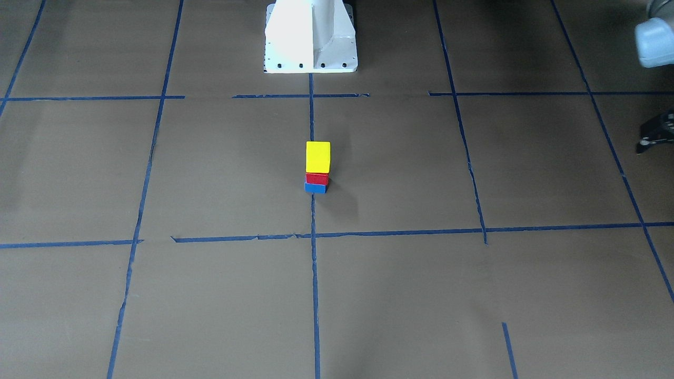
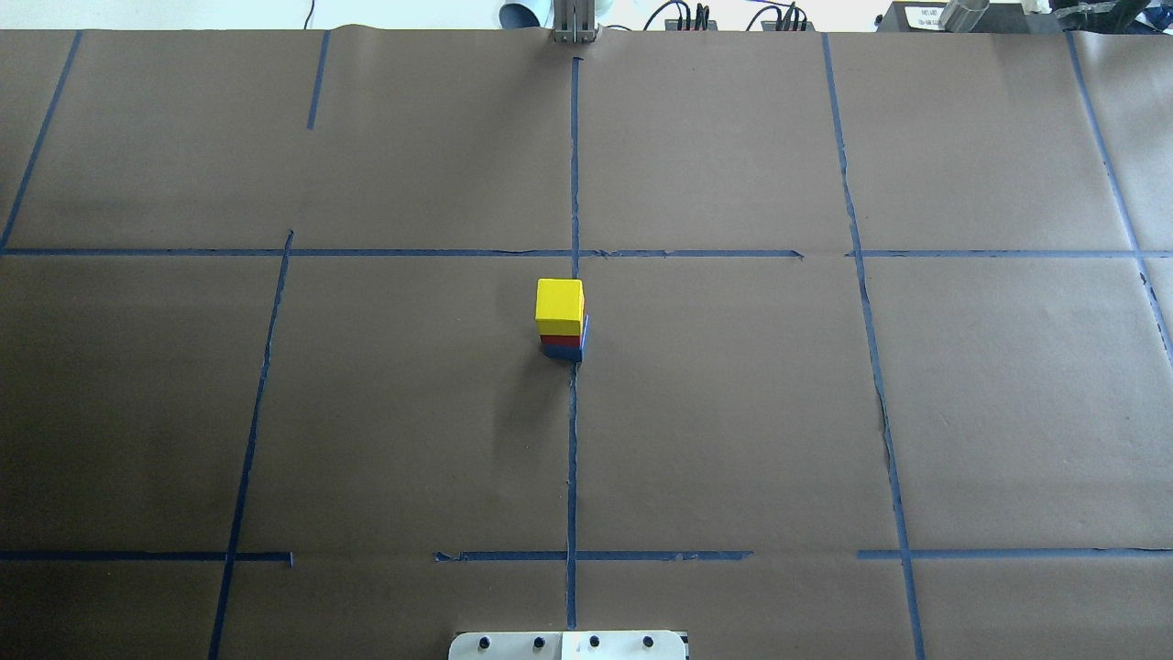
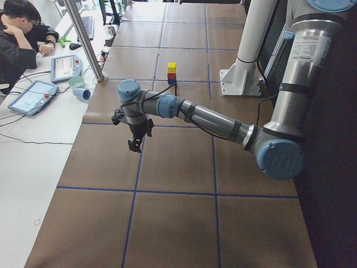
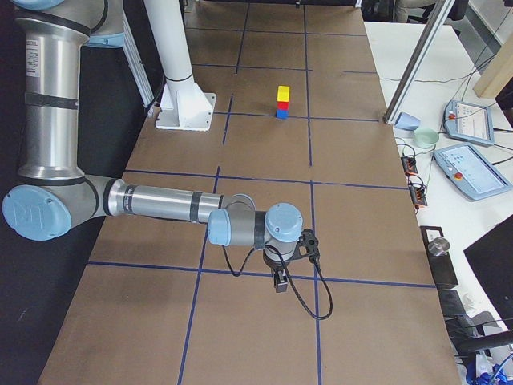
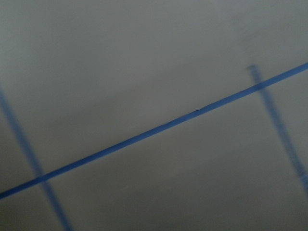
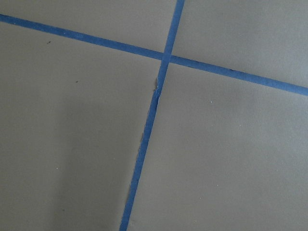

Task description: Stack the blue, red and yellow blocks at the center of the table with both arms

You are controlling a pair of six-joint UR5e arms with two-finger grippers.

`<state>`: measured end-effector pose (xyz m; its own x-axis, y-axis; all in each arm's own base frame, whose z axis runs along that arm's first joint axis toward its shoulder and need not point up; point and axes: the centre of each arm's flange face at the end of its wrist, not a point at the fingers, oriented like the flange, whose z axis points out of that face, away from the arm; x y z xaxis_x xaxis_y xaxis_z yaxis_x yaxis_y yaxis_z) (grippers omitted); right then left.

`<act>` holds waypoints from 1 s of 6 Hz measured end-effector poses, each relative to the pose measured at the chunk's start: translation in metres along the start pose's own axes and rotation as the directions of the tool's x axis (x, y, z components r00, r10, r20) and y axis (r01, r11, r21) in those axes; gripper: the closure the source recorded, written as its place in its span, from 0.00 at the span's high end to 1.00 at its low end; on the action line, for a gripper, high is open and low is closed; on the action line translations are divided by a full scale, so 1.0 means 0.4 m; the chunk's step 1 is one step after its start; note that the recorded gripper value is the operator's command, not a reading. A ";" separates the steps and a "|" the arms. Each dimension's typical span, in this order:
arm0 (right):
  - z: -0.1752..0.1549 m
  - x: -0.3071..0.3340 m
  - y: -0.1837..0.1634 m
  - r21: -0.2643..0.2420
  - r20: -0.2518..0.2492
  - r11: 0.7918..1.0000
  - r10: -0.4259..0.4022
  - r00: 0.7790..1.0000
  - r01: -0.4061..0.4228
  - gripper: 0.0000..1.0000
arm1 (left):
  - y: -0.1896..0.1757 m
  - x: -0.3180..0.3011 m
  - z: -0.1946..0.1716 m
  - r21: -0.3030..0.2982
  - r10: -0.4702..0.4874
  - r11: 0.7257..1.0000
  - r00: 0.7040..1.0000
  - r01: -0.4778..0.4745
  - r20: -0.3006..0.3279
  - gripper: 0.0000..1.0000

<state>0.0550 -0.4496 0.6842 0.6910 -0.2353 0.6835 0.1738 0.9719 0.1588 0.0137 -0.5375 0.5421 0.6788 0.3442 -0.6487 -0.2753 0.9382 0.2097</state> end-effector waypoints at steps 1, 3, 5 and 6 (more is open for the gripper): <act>0.001 0.001 0.000 -0.001 0.000 1.000 0.000 1.000 0.000 1.00 | 0.102 -0.089 0.037 -0.030 -0.060 0.998 0.998 0.060 -0.014 1.00; 0.001 0.001 0.000 -0.001 0.000 1.000 0.001 1.000 -0.001 1.00 | 0.201 -0.162 0.105 -0.083 -0.133 0.988 0.991 0.131 -0.025 1.00; -0.001 0.000 0.000 0.000 -0.001 1.000 0.001 1.000 -0.001 1.00 | 0.228 -0.183 0.129 -0.105 -0.169 0.981 0.985 0.166 -0.020 1.00; -0.001 0.000 0.000 0.000 -0.001 1.000 0.001 1.000 -0.001 1.00 | 0.245 -0.192 0.143 -0.118 -0.180 0.977 0.983 0.177 -0.019 1.00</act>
<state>0.0550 -0.4497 0.6839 0.6920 -0.2348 0.6826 0.1733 0.9720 0.1587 -0.0264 -0.4700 0.6543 0.7043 0.1690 -0.6895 -0.2292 0.9734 0.0044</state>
